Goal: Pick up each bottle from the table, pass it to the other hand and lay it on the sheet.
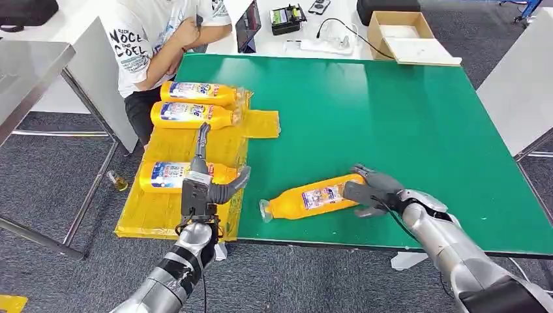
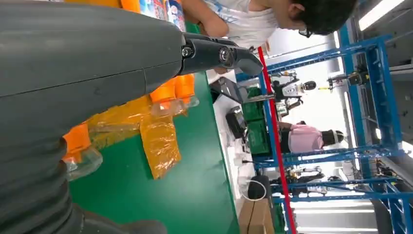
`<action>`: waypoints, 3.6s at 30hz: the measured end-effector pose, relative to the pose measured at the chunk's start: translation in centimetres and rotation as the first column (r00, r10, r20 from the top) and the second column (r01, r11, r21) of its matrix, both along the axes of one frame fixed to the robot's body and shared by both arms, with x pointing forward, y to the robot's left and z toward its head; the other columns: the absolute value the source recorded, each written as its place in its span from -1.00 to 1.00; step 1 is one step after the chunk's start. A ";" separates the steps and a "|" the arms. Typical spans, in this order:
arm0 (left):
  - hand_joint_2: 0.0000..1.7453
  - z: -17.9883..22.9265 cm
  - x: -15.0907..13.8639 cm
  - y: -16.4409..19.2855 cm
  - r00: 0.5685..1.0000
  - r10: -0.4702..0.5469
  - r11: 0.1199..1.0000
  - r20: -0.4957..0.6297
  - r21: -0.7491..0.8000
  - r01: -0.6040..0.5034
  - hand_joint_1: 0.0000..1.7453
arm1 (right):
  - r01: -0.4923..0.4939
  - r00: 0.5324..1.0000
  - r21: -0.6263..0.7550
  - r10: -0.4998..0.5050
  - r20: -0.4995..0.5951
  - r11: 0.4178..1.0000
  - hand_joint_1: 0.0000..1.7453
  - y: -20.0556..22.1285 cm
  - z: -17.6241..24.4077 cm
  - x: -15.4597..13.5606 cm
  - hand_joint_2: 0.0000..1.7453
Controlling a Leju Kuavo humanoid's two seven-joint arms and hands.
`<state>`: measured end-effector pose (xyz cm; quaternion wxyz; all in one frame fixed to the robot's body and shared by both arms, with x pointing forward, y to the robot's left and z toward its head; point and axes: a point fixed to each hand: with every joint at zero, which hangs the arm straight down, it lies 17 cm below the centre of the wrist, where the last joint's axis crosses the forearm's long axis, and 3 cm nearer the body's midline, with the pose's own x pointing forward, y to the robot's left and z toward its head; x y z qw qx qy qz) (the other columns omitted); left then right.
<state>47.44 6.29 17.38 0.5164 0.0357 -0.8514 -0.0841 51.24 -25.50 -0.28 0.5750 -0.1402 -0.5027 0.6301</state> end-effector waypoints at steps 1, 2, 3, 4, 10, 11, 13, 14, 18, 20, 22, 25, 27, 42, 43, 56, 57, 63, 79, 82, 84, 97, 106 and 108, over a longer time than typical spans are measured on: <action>1.00 0.0 0.0 0.0 1.000 0.000 1.000 0.000 0.002 0.000 -1.00 | -0.002 1.000 0.005 0.002 0.012 1.000 -1.00 0.2 0.2 0.1 1.00; 1.00 -0.1 0.0 0.1 1.000 0.001 1.000 0.001 0.008 -0.001 -1.00 | -0.006 1.000 0.013 0.006 0.028 1.000 -1.00 0.6 0.7 0.4 1.00; 1.00 -0.3 -0.1 0.1 1.000 0.002 1.000 0.000 0.012 -0.002 -1.00 | -0.010 0.999 0.018 0.009 0.042 1.000 -1.00 0.9 1.1 0.6 1.00; 1.00 -0.4 -0.1 0.2 1.000 0.005 1.000 -0.001 0.016 -0.005 -1.00 | -0.011 0.998 0.019 0.010 0.058 1.000 -1.00 1.0 1.5 0.8 1.00; 1.00 -1.2 -0.4 0.6 1.000 0.014 1.000 -0.012 0.026 -0.014 -1.00 | -0.010 0.992 0.018 0.007 0.127 1.000 -1.00 1.0 3.7 2.1 1.00; 1.00 -1.3 -0.4 0.8 1.000 0.018 0.999 -0.014 0.028 -0.017 -1.00 | -0.013 0.990 0.020 0.011 0.137 1.000 -1.00 1.0 4.2 2.2 1.00; 1.00 -1.6 -0.5 1.0 1.000 0.024 0.999 -0.020 0.030 -0.023 -1.00 | -0.020 0.988 0.023 0.016 0.155 1.000 -1.00 0.9 5.2 2.6 1.00; 1.00 -1.7 -0.5 1.2 0.999 0.026 0.999 -0.022 0.031 -0.025 -1.00 | -0.020 0.987 0.021 0.016 0.161 1.000 -1.00 0.7 5.6 2.7 1.00; 1.00 -2.0 -0.6 1.4 0.999 0.031 0.999 -0.027 0.030 -0.030 -1.00 | -0.024 0.985 0.029 0.019 0.170 0.999 -1.00 0.0 7.1 3.0 1.00; 1.00 -2.0 -0.6 1.5 0.999 0.032 0.999 -0.027 0.030 -0.031 -1.00 | -0.027 0.984 0.028 0.022 0.176 0.999 -1.00 -0.4 7.7 3.1 1.00; 1.00 -2.1 -0.6 1.5 0.999 0.028 0.999 -0.028 0.029 -0.027 -1.00 | -0.036 0.986 0.026 0.031 0.166 0.999 -1.00 -0.6 8.0 3.0 1.00; 1.00 -2.1 -0.6 1.3 0.999 0.018 0.999 -0.029 0.030 -0.017 -1.00 | -0.059 0.988 0.022 0.055 0.142 0.998 -1.00 -0.3 8.0 2.7 1.00; 1.00 -2.1 -0.7 1.3 0.999 0.017 0.999 -0.029 0.032 -0.016 -1.00 | -0.068 0.988 0.020 0.065 0.142 0.997 -1.00 0.0 8.1 2.6 1.00; 1.00 -1.7 -0.4 1.0 1.000 0.003 1.000 -0.026 0.026 -0.002 -1.00 | -0.157 0.978 0.018 0.153 0.144 0.987 -1.00 3.5 7.6 1.9 1.00; 1.00 -1.4 -0.3 0.8 1.000 -0.001 1.000 -0.023 0.022 0.001 -1.00 | -0.176 0.976 0.025 0.171 0.138 0.984 -1.00 4.6 7.1 1.6 1.00; 1.00 -0.4 0.3 -1.1 0.999 -0.036 0.999 -0.023 0.008 0.036 -1.00 | -0.339 0.940 0.086 0.334 0.064 0.937 -1.00 17.5 2.9 -3.2 1.00; 1.00 -0.3 0.3 -1.2 0.999 -0.037 0.999 -0.023 0.007 0.037 -1.00 | -0.343 0.939 0.088 0.340 0.056 0.935 -1.00 18.0 2.5 -3.6 1.00; 1.00 -0.4 0.4 -1.3 0.999 -0.040 0.999 -0.027 0.007 0.040 -1.00 | -0.362 0.932 0.096 0.361 0.030 0.927 -1.00 19.4 1.3 -4.9 1.00; 1.00 -0.6 0.4 -1.4 0.999 -0.041 0.999 -0.034 0.004 0.041 -1.00 | -0.370 0.929 0.091 0.370 0.018 0.925 -1.00 19.8 1.0 -5.1 1.00; 1.00 -0.8 0.4 -1.4 0.998 -0.041 0.999 -0.038 0.003 0.041 -1.00 | -0.368 0.930 0.085 0.368 0.015 0.926 -1.00 19.6 1.1 -4.9 1.00; 1.00 -0.8 0.4 -1.4 0.999 -0.037 0.999 -0.039 0.002 0.037 -1.00 | -0.364 0.931 0.076 0.364 0.018 0.928 -1.00 19.1 1.1 -4.7 1.00; 1.00 -1.2 0.3 -0.9 0.999 -0.019 1.000 -0.046 0.005 0.020 -1.00 | -0.253 0.955 -0.096 0.264 0.136 0.963 -1.00 14.0 1.5 -0.8 1.00; 1.00 -1.8 0.0 -0.8 0.998 -0.019 1.000 -0.053 0.014 0.020 -1.00 | -0.232 0.958 -0.138 0.251 0.137 0.963 -1.00 12.0 1.2 -0.3 1.00; 1.00 -1.8 0.0 -0.8 0.998 -0.021 1.000 -0.053 0.017 0.022 -1.00 | -0.229 0.960 -0.146 0.248 0.130 0.962 -1.00 11.7 1.0 -0.4 1.00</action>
